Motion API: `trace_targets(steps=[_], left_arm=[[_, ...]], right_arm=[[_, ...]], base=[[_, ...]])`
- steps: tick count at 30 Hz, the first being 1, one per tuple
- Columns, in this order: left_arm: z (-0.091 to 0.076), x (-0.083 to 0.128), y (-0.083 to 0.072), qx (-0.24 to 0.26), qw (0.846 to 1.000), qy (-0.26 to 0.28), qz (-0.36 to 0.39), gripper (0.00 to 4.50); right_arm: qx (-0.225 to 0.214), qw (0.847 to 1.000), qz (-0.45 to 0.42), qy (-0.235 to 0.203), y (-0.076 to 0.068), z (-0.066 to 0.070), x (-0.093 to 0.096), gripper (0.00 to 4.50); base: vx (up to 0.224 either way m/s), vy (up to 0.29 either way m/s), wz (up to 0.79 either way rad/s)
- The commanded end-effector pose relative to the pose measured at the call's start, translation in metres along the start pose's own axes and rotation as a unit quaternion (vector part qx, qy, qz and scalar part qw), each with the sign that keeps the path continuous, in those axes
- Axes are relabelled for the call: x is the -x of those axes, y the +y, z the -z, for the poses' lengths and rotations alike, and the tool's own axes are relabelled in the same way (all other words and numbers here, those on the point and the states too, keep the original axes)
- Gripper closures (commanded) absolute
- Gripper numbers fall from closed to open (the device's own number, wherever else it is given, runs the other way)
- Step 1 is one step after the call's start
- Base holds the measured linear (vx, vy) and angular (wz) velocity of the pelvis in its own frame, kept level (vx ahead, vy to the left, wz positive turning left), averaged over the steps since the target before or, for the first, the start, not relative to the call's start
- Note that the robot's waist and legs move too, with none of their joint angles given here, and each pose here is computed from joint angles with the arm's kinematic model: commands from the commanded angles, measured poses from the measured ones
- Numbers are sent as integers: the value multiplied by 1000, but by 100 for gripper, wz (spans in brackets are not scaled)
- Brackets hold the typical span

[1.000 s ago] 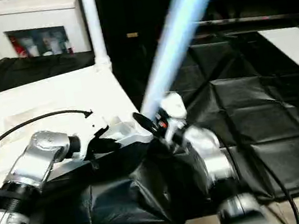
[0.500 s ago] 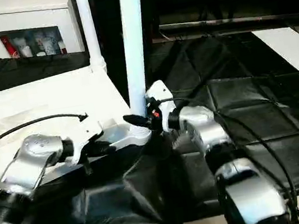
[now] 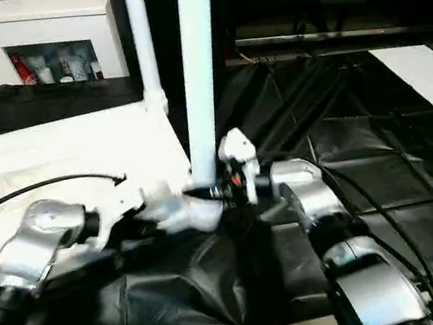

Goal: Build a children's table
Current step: Insert table leg to table base, then rotate leg to tighten

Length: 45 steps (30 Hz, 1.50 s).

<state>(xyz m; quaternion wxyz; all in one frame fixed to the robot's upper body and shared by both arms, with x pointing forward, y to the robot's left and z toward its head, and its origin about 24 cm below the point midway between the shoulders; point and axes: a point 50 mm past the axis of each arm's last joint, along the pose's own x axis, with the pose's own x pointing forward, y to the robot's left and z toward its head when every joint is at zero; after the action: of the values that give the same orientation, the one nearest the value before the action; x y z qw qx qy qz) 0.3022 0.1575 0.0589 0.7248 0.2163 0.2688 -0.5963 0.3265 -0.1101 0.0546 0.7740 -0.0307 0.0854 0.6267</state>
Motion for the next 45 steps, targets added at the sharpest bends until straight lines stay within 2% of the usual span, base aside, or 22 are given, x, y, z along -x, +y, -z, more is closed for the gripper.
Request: trace_targets(steps=[1,6,7,8,10,12,13,14,15,17,18,19,20,24,26,29,32,40,42,44,45], left_arm=[[-32,-12,-17,-74,990,-57,107,450],[-31,-19,7,-59,998,-37,-3,450],[-30,-20,12,-51,998,-35,-25,450],[-31,-23,21,-17,997,-46,-65,450],[-32,-24,23,-5,996,-52,-74,450],[-37,-28,29,16,993,-56,-101,450],[-41,-32,34,26,990,-50,-128,450],[-41,-32,34,26,990,-50,-128,450],[-43,-34,36,31,989,-48,-137,450],[-49,-43,41,54,984,-51,-159,450],[-56,-51,46,87,976,-49,-193,450],[-56,-51,46,87,976,-49,-193,450],[-59,-57,48,106,971,-44,-208,450],[-69,-70,48,129,961,-35,-242,450],[-73,-74,46,138,959,-37,-245,450],[-77,-79,43,151,956,-46,-248,450],[-76,-81,43,155,955,-43,-249,450],[-68,-75,46,154,953,-34,-260,450],[-67,-73,47,154,952,-35,-263,450],[-66,-70,48,132,956,-45,-259,450],[-66,-70,48,131,956,-46,-258,450]], right_arm=[[-64,993,-21,101,18,49,3,260],[-53,992,62,94,11,51,-1,260],[-51,990,94,95,8,52,-2,260],[-62,980,166,91,1,54,-2,260],[-69,976,187,89,-1,54,-1,260],[-93,962,242,90,-6,57,-2,260],[-118,943,295,95,-10,60,-4,260],[-118,943,295,95,-10,60,-4,260],[-125,935,316,97,-11,61,-6,260],[-164,911,371,81,-16,59,-12,260],[-189,883,422,78,-20,54,-21,260],[-189,883,422,78,-20,54,-21,260],[-195,868,448,87,-21,53,-25,260],[-193,833,508,101,-25,48,-32,260],[-183,824,525,109,-26,46,-33,261],[-192,811,541,114,-26,47,-34,261],[-195,807,545,117,-25,47,-35,261],[-187,811,542,116,-25,43,-40,261],[-179,818,536,107,-26,40,-42,261],[-173,840,510,69,-27,29,-48,261],[-173,840,510,67,-27,28,-48,226]], base=[[0,0,0],[0,0,0],[0,0,0],[0,0,0],[-52,2,-4],[-55,21,-9],[-55,30,-11],[-58,47,-12],[-55,57,-10],[-57,57,-8],[-55,54,-2],[-55,54,-2],[-90,35,-1],[-3,-63,11],[95,-26,-27],[7,-11,8],[0,0,0],[0,0,0],[0,0,0],[0,0,0],[0,0,0]])
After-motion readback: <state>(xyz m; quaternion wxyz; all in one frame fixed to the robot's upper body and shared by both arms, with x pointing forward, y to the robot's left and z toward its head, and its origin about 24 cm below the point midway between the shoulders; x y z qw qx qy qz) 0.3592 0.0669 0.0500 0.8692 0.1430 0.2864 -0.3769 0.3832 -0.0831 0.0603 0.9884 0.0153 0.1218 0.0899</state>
